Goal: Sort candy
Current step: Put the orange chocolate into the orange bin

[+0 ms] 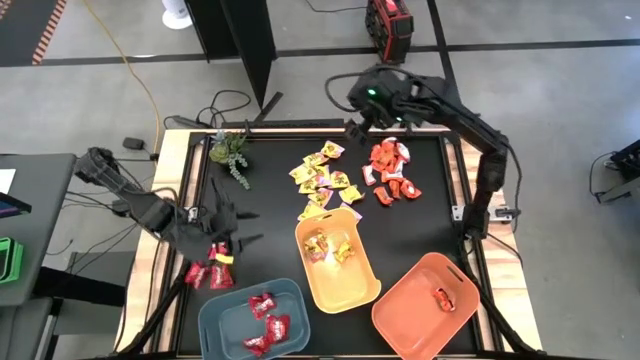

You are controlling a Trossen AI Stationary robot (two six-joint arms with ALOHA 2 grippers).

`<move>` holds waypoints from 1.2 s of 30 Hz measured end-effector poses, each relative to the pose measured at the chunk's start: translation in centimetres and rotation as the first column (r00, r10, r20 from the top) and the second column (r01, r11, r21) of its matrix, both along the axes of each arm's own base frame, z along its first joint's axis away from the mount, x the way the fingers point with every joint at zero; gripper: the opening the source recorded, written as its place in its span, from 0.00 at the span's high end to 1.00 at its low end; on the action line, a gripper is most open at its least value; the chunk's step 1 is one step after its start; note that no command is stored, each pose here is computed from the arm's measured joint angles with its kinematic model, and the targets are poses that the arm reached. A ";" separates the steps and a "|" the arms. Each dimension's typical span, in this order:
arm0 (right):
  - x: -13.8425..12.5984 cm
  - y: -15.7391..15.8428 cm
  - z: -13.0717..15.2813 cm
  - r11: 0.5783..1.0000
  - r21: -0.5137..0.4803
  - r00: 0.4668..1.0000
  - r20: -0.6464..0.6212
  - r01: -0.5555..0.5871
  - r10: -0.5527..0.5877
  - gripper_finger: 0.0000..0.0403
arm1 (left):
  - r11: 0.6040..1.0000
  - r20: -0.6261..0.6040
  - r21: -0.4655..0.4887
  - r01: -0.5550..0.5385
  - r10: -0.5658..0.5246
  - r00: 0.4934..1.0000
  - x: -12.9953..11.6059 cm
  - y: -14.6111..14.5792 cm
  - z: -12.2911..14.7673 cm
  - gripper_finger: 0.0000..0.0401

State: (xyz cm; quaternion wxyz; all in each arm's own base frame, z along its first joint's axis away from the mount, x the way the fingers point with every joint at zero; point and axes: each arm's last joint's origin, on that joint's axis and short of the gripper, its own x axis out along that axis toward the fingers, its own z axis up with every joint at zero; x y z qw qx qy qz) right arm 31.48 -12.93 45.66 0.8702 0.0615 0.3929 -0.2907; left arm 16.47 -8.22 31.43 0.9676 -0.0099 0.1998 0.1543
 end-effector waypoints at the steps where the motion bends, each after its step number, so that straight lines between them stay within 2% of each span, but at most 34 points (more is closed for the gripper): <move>1: 0.4 -0.7 -0.6 1.000 0.016 1.000 -0.012 0.002 -0.002 0.14 | 1.000 0.013 0.005 -0.014 0.014 1.000 -0.2 0.7 -0.2 0.40; 5: 1.8 -3.4 -3.1 0.997 0.075 0.997 -0.082 0.005 0.001 0.14 | 1.000 0.077 -0.016 -0.025 0.027 0.997 -1.0 3.2 -1.5 0.40; 11: 2.7 -6.5 -6.0 0.988 0.143 0.989 -0.142 0.049 -0.028 0.14 | 0.996 0.244 -0.068 0.062 -0.044 0.969 -1.7 5.8 -3.6 0.40; 17: 2.7 -9.0 -7.6 0.972 0.211 0.986 -0.151 0.100 -0.068 0.14 | 0.993 0.281 -0.087 0.079 -0.051 0.958 -1.6 8.2 -5.6 0.40; 25: 0.9 -11.5 -7.8 0.943 0.259 0.974 -0.139 0.209 -0.178 0.14 | 0.992 0.364 -0.042 0.123 -0.099 0.926 -1.7 11.2 -4.8 0.40; 31: -0.5 -12.8 -8.0 0.919 0.303 0.964 -0.159 0.254 -0.214 0.14 | 0.996 0.377 -0.058 0.061 -0.034 0.925 -2.0 13.6 -4.8 0.40; 33: -1.0 -13.2 -8.0 0.903 0.319 0.955 -0.163 0.287 -0.246 0.14 | 0.998 0.414 -0.057 0.041 -0.013 0.910 -2.1 14.4 -4.4 0.40; 36: -1.9 -13.6 -8.2 0.878 0.343 0.939 -0.202 0.334 -0.279 0.14 | 0.995 0.452 -0.052 0.086 -0.053 0.891 -1.9 15.2 -3.8 0.40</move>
